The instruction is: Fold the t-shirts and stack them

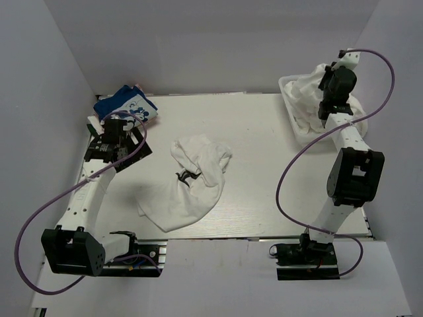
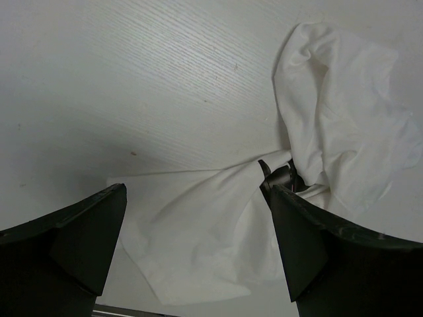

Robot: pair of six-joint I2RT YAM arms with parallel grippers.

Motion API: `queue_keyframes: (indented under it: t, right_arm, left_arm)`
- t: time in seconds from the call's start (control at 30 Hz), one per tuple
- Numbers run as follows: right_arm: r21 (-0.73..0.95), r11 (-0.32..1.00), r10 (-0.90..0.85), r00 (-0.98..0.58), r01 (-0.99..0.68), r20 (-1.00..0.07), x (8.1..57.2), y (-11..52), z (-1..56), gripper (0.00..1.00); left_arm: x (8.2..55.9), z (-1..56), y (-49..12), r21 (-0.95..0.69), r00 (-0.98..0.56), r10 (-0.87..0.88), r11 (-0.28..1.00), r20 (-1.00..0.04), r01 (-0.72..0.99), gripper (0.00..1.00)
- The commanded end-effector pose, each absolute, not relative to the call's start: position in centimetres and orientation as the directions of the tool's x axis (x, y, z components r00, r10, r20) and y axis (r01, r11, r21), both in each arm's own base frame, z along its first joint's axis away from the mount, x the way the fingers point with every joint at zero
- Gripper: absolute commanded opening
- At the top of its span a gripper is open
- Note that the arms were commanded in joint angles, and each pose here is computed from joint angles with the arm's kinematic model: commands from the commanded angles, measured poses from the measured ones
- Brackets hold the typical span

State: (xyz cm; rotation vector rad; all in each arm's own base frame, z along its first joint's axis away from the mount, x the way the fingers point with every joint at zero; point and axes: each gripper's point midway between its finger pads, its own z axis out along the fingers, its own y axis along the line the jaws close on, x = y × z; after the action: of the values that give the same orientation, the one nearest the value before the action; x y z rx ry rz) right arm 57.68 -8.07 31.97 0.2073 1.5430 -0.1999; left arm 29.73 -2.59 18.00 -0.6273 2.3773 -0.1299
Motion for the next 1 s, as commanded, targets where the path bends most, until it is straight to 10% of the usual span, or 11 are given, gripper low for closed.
queue_keyframes:
  t: [0.0, 0.33, 0.4, 0.47, 0.5, 0.97]
  right_arm:
    - [0.140, 0.970, 0.124, 0.092, 0.197, -0.988, 56.5, -6.7, 34.0, 0.00]
    - [0.017, 0.859, 0.264, -0.414, 0.513, -0.871, 54.3, -10.4, 17.4, 0.00]
    - [0.033, 0.889, 0.237, -0.396, 0.458, -0.887, 54.3, -9.3, 20.9, 0.30]
    - [0.047, 0.914, 0.210, -0.369, 0.404, -0.905, 54.4, -8.3, 23.5, 0.86]
    - [0.037, 0.948, 0.154, -0.354, 0.316, -0.922, 54.3, -6.5, 26.2, 0.90]
    - [-0.112, 0.855, -0.338, -0.382, -0.506, -0.860, 49.8, 23.7, 25.2, 0.90]
  left_arm:
    - [28.7, 16.9, -3.4, -0.275, -0.699, -0.477, 0.879, -0.533, -0.391, 1.00]
    - [25.3, 14.6, -5.1, -0.285, -0.771, -0.503, 0.863, -0.392, -0.418, 1.00]
    - [24.2, 14.0, -5.8, -0.300, -0.789, -0.520, 0.849, -0.328, -0.435, 1.00]
    - [22.9, 12.6, -6.1, -0.291, -0.801, -0.533, 0.839, -0.273, -0.460, 1.00]
    - [22.3, 12.1, -6.1, -0.280, -0.800, -0.546, 0.831, -0.247, -0.481, 1.00]
    - [17.2, 4.6, -8.0, -0.258, -0.751, -0.660, 0.725, 0.006, -0.639, 1.00]
